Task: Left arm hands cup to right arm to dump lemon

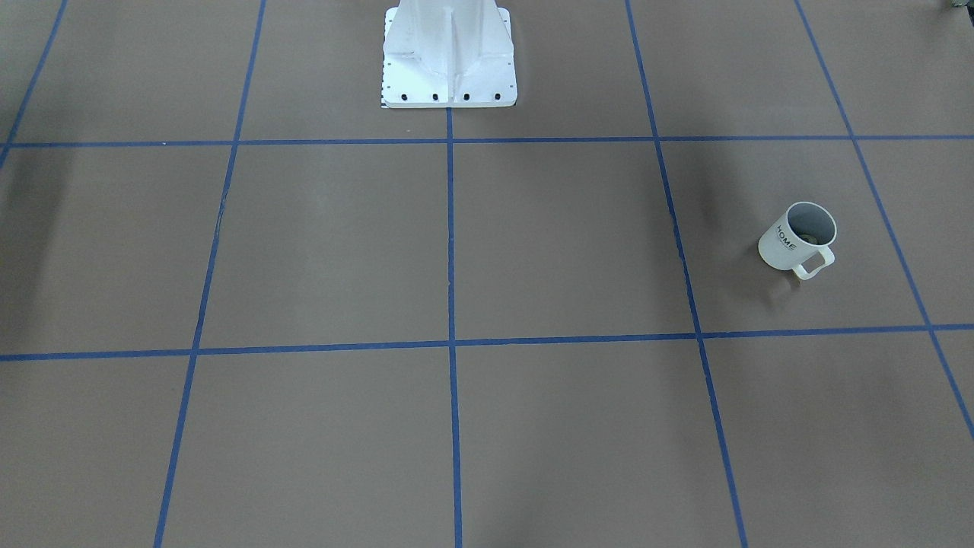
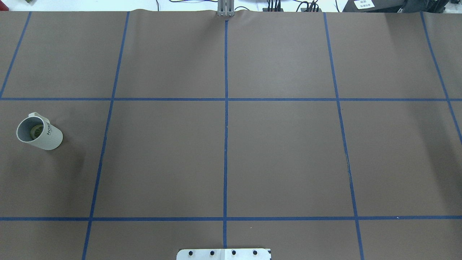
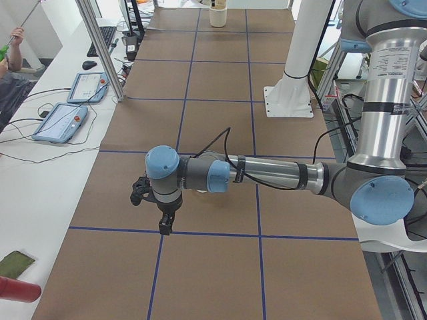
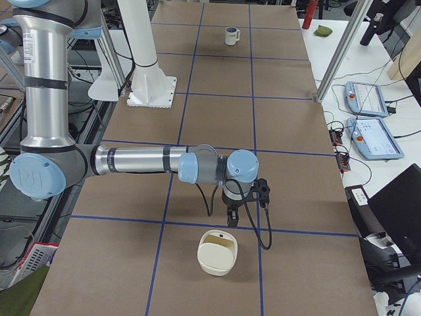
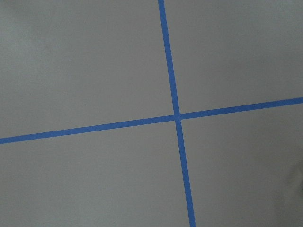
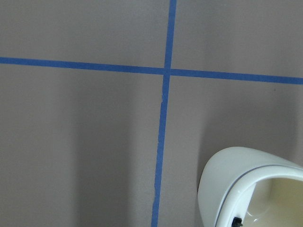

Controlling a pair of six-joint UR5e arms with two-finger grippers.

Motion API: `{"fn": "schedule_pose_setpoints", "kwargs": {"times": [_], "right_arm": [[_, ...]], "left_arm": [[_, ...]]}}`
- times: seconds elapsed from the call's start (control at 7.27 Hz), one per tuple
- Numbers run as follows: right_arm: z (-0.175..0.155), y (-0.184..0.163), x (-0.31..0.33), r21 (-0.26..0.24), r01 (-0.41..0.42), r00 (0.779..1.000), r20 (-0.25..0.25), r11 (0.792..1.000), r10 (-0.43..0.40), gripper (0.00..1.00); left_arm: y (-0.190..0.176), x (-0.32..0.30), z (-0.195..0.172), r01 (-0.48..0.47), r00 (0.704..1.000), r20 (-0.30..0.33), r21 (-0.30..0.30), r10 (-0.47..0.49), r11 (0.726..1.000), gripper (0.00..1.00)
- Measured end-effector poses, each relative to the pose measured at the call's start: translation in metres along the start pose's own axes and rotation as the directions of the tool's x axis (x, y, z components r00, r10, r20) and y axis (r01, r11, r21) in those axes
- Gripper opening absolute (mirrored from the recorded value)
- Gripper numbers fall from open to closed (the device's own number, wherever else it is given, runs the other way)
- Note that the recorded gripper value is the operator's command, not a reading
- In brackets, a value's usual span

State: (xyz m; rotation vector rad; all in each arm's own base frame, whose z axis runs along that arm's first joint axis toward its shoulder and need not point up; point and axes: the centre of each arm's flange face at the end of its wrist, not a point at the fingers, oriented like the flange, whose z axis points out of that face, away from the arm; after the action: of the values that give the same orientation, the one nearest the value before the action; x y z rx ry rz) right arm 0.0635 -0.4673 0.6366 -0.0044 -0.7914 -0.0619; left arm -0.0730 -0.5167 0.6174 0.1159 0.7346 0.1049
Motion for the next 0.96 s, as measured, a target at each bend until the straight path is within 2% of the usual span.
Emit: {"fn": "schedule_pose_setpoints", "kwargs": {"times": [0.41, 0.69, 0.96], "right_arm": [[-0.006, 0.0, 0.002, 0.014, -0.006, 1.0, 0.0, 1.0, 0.006, 1.0], [-0.012, -0.001, -0.003, 0.025, 0.001, 1.0, 0.001, 1.0, -0.001, 1.0], [-0.03, -0.006, -0.021, 0.062, 0.037, 0.999, -0.002, 0.997, -0.037, 1.0]], "left_arm": [[-0.003, 0.005, -0.006, -0.008, 1.0, -0.002, 0.01, 0.008, 1.0, 1.0], [-0.012, 0.019, -0.017, -0.039, 0.999, -0.005, 0.039, 0.039, 0.998, 1.0], [-0.022, 0.056, -0.027, -0.089, 0.996, -0.013, 0.065, 0.09, 0.994, 1.0]]}}
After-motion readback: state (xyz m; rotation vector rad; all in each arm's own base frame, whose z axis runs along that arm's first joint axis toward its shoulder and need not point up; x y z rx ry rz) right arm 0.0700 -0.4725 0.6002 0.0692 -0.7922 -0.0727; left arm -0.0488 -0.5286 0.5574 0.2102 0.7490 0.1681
